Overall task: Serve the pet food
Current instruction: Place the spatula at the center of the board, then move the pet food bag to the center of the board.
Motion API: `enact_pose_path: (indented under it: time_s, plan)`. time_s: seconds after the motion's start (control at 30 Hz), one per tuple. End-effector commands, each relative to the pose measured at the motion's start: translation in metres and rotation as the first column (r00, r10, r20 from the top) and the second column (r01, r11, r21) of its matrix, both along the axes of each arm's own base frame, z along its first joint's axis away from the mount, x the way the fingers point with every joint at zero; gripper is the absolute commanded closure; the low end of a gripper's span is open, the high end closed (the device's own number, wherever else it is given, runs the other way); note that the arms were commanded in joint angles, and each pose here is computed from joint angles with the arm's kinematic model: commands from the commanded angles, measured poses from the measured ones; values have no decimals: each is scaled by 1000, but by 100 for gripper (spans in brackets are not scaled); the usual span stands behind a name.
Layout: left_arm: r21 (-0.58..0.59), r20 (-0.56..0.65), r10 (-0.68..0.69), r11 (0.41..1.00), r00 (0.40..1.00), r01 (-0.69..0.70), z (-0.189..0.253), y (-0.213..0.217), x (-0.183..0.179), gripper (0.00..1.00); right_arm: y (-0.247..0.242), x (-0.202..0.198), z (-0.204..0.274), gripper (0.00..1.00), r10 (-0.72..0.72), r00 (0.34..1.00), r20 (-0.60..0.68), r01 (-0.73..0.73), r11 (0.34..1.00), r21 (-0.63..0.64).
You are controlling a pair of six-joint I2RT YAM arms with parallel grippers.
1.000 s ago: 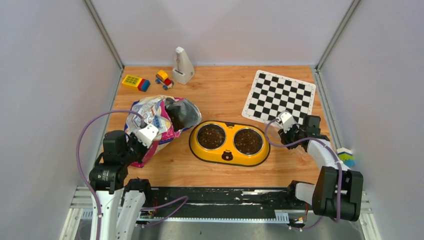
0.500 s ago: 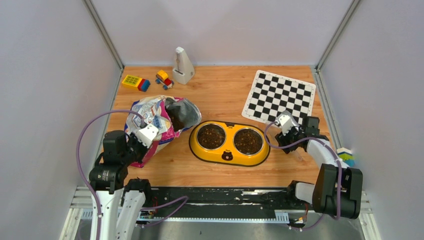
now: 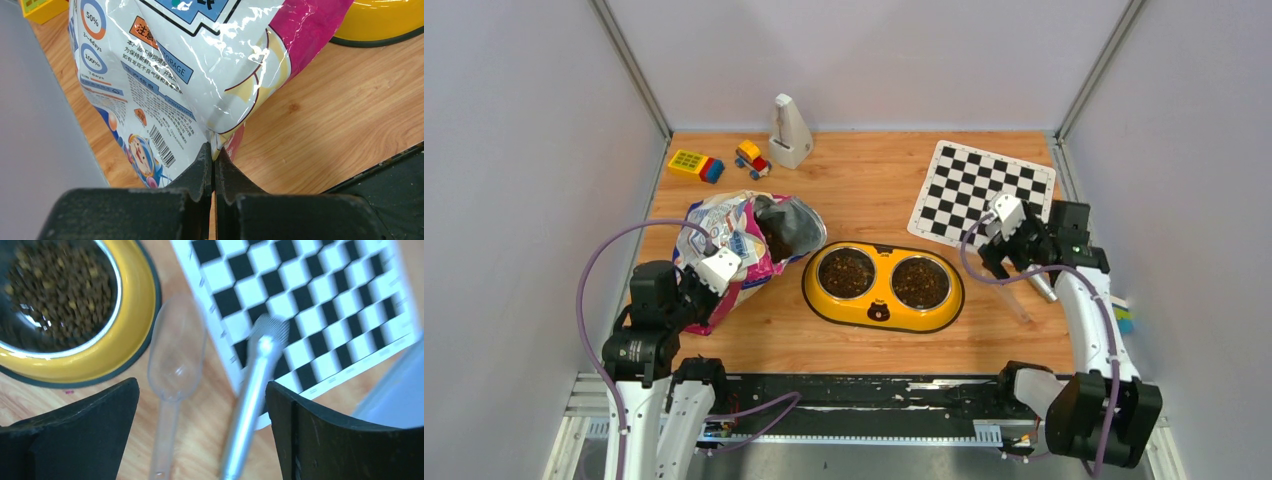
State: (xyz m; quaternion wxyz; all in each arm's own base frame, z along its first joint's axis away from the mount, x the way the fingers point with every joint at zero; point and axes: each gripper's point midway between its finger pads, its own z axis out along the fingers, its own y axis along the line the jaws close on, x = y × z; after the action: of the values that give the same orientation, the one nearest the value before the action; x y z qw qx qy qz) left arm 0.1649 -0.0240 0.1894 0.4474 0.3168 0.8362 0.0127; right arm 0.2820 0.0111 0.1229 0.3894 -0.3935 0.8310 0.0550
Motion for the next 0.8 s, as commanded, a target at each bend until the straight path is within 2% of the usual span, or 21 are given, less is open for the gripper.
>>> enact_pose_path:
  time_s: [0.0,0.13,0.27,0.3,0.4,0.43,0.53,0.77]
  plan:
    - [-22,185,-29,999,982,33,48,-7,20,100,39,10,106,0,200,944,263,-221,974,52]
    - [-14,187,-44,999,981,47,52,-8,19,100,93,18,173,1,393,800,454,-453,891,28]
    - [11,176,-78,997,981,78,51,-9,16,100,164,37,208,1,528,666,527,-615,788,-12]
    - [24,168,-94,996,981,91,51,-9,15,100,181,42,212,1,565,616,549,-654,756,-45]
    - [42,147,-119,993,982,114,49,-10,13,100,230,60,209,1,680,437,588,-757,631,-168]
    - [51,140,-128,991,982,122,50,-10,13,100,245,69,204,1,713,396,579,-779,595,-200]
    - [67,121,-149,988,981,141,49,-10,10,100,283,95,185,4,786,347,513,-823,517,-236]
    - [100,65,-187,979,980,180,39,-7,-4,100,343,134,149,1,874,127,469,-838,347,-421]
